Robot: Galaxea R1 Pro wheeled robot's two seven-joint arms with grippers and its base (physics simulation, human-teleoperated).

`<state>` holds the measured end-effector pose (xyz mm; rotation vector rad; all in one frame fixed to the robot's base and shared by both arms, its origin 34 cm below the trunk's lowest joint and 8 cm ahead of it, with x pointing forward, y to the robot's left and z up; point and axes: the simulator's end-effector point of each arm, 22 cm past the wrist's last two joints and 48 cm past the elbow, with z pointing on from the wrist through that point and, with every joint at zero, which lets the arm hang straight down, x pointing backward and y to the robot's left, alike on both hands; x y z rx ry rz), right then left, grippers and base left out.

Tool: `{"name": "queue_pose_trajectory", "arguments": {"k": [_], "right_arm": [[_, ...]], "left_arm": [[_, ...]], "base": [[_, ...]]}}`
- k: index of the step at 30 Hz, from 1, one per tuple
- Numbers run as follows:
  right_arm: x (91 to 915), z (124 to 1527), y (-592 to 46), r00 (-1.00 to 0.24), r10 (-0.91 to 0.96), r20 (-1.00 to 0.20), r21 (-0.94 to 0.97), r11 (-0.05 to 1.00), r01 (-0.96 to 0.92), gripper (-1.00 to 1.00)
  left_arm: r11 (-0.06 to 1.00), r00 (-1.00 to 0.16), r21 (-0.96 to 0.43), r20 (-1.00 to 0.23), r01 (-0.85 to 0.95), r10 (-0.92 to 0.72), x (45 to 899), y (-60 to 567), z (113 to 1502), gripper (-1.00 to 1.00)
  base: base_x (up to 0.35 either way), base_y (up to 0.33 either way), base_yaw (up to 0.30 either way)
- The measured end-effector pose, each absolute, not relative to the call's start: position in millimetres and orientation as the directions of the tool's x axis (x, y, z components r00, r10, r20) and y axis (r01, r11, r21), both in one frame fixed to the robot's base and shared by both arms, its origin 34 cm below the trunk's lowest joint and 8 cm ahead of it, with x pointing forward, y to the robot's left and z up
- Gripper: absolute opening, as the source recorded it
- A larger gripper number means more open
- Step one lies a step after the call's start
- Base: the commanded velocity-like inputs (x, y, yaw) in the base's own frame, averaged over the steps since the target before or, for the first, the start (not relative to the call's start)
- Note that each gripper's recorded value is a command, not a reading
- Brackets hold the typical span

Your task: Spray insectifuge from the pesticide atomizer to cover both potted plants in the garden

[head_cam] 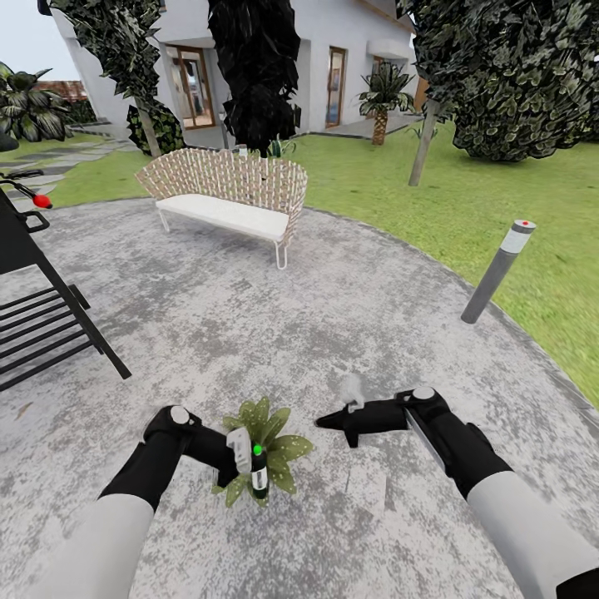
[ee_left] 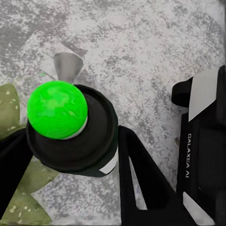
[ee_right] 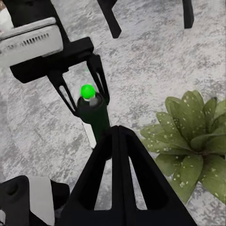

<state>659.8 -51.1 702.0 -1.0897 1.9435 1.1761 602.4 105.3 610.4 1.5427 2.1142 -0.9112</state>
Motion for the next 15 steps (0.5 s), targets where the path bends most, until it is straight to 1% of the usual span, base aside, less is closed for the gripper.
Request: {"name": "queue_pose_trajectory", "arguments": {"k": [3, 12, 15], "right_arm": [[658.1, 701.8, -47.3, -0.488, -0.332, -0.807, 0.416, 0.266, -0.869, -1.0], [657.4, 702.4, -44.0, -0.491, -0.331, -0.806, 0.421, 0.264, -0.868, -1.0], [657.2, 702.3, -43.8, -0.491, -0.332, -0.805, 0.421, 0.263, -0.868, -1.0]], "left_arm": [[0.184, -0.328, -0.291, -0.589, 0.939, 0.739, 596.5, 100.5, 604.5, -1.0], [0.16, -0.313, -0.294, -0.605, 0.942, 0.732, 595.6, 79.8, 610.1, -1.0], [0.131, -0.288, -0.29, -0.604, 0.948, 0.743, 592.3, 71.2, 611.1, -1.0]], "base": [[0.0, 0.0, 0.0], [0.0, 0.0, 0.0], [0.0, 0.0, 0.0]]}}
